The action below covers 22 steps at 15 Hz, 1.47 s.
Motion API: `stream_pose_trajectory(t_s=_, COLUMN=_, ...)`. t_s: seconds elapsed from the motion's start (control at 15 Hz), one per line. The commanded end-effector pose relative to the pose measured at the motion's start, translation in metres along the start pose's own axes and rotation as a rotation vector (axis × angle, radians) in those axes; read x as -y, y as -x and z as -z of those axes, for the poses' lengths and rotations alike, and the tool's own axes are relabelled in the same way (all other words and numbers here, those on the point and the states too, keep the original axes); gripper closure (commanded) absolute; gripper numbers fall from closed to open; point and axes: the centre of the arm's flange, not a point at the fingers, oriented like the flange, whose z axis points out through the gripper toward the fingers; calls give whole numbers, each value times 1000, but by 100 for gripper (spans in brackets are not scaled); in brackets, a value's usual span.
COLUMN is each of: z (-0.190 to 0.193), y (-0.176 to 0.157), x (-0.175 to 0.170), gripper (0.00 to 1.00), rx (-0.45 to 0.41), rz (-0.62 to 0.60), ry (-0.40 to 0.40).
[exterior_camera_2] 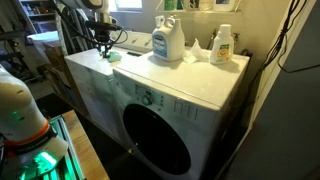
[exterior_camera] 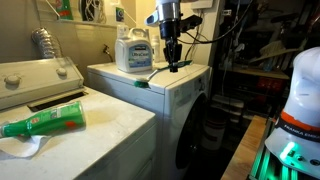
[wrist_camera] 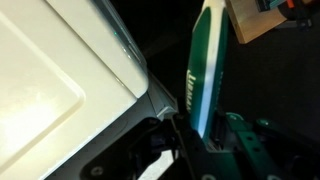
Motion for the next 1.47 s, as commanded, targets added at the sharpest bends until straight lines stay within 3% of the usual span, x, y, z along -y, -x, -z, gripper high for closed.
stream_pose_trajectory(t_s=0.0, z=-15, y=-43, x=-20, gripper=94, rx=83, rz=15, ry=14)
stream_pose_trajectory(t_s=0.4, z=-17, y=-105, x=-63, gripper=94, rx=147, rz=-41, ry=174)
stream_pose_trajectory(t_s=0.67, z=-16, y=-146, x=-85, gripper=94, rx=141, rz=-77, ry=278)
stream_pose_trajectory(t_s=1.07, z=-44, y=-208, x=-90, gripper=94, rx=135, rz=-63, ry=291)
stream_pose_trajectory(t_s=1.4, z=-54, y=-218, x=-79, gripper=94, rx=221, rz=-43, ry=215)
